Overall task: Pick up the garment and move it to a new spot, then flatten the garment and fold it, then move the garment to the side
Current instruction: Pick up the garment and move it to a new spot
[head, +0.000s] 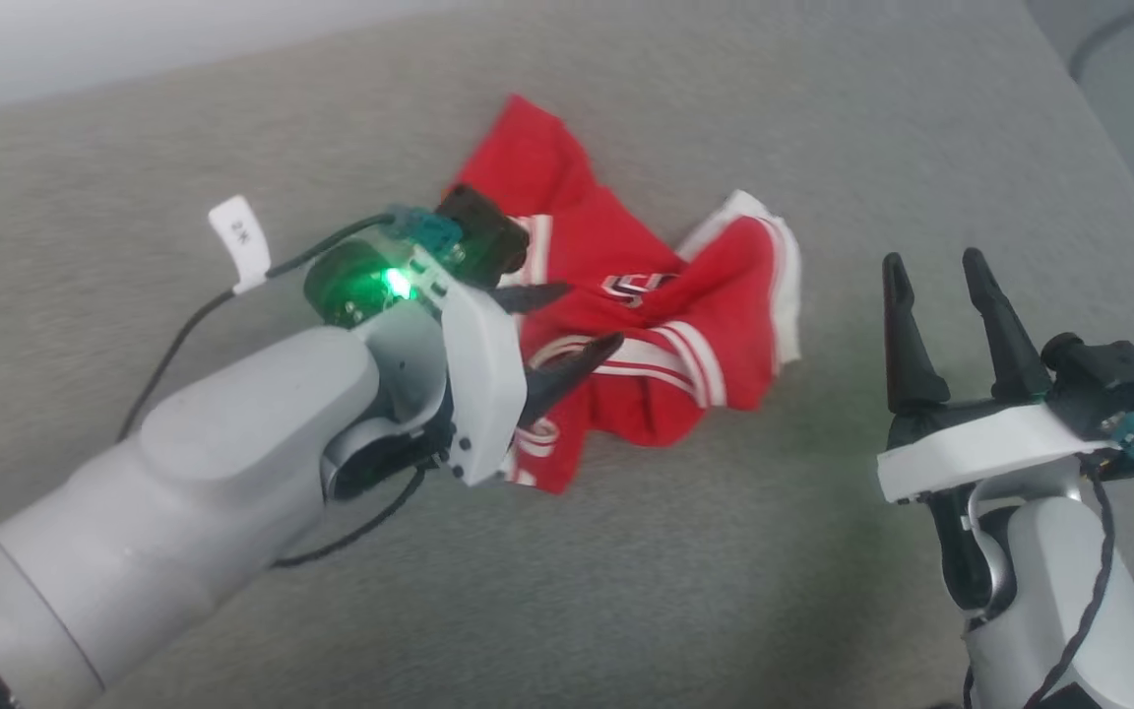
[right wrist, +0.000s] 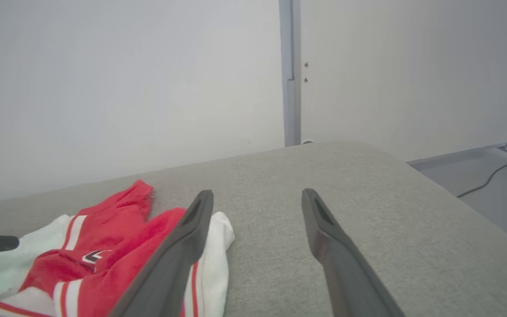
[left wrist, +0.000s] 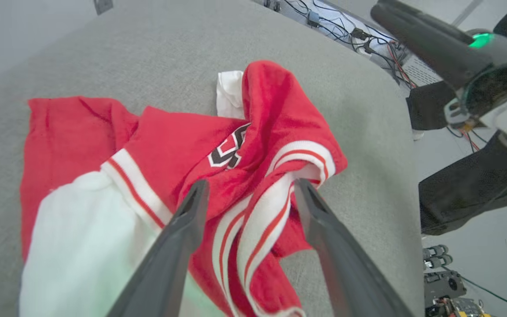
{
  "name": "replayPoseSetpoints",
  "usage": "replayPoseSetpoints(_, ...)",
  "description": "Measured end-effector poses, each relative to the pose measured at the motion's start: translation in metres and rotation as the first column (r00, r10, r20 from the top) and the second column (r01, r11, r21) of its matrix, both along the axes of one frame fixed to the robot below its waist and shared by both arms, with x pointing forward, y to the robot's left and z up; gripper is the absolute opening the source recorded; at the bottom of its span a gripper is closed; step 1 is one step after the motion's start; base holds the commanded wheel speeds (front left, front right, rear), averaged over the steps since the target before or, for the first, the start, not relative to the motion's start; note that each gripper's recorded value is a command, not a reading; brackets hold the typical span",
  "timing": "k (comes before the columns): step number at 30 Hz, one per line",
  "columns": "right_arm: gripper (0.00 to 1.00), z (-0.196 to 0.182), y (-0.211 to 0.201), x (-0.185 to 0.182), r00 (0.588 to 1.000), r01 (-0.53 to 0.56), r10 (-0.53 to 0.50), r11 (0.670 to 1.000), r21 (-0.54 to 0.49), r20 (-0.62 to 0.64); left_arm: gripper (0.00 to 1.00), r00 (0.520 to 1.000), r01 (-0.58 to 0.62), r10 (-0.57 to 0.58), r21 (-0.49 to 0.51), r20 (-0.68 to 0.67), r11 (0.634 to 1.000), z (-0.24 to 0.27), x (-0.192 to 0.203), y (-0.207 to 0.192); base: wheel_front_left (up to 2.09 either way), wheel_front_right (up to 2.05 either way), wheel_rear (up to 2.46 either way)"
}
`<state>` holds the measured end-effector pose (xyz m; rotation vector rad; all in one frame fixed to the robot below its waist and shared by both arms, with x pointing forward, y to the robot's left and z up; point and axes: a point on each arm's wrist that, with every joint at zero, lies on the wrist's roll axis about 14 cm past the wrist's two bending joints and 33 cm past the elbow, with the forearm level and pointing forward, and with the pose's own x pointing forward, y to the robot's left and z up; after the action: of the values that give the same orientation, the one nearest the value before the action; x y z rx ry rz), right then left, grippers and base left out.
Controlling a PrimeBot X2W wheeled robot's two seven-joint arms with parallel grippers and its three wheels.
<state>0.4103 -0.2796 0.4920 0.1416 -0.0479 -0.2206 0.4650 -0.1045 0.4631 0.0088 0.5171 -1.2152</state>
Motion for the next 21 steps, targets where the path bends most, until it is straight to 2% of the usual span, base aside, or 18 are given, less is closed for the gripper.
replayPoseSetpoints(5,1.0,0.001,0.026,0.01,0.997,-0.076,0.076,0.997,-0.03,-0.001,1.0,0.987,-0.163,0.163,-0.04,-0.006,0.986,0.003,-0.002,0.048,0.0,0.0,0.0)
replayPoseSetpoints(10,1.0,-0.002,0.052,0.014,0.989,-0.15,0.149,0.987,-0.062,-0.019,1.0,0.921,-0.39,0.387,-0.086,-0.046,0.917,-0.008,-0.009,0.108,0.0,0.0,0.0)
replayPoseSetpoints(13,1.0,-0.005,0.063,0.013,0.983,-0.182,0.179,0.98,-0.081,-0.035,1.0,0.853,-0.522,0.518,-0.1,-0.067,0.847,-0.017,-0.017,0.147,0.0,0.0,0.0)
replayPoseSetpoints(14,1.0,-0.007,0.068,0.012,0.979,-0.201,0.197,0.975,-0.091,-0.043,1.0,0.805,-0.594,0.588,-0.103,-0.085,0.798,-0.022,-0.027,0.17,0.0,0.0,0.0)
replayPoseSetpoints(18,1.0,-0.007,0.07,0.008,0.975,-0.222,0.217,0.969,-0.112,-0.052,1.0,0.7,-0.714,0.703,-0.093,-0.127,0.694,-0.032,-0.049,0.213,0.0,0.0,0.0)
replayPoseSetpoints(21,1.0,-0.007,0.069,0.003,0.973,-0.228,0.223,0.966,-0.123,-0.056,1.0,0.613,-0.79,0.779,-0.137,-0.132,0.598,-0.022,-0.058,0.244,0.0,0.0,0.0)
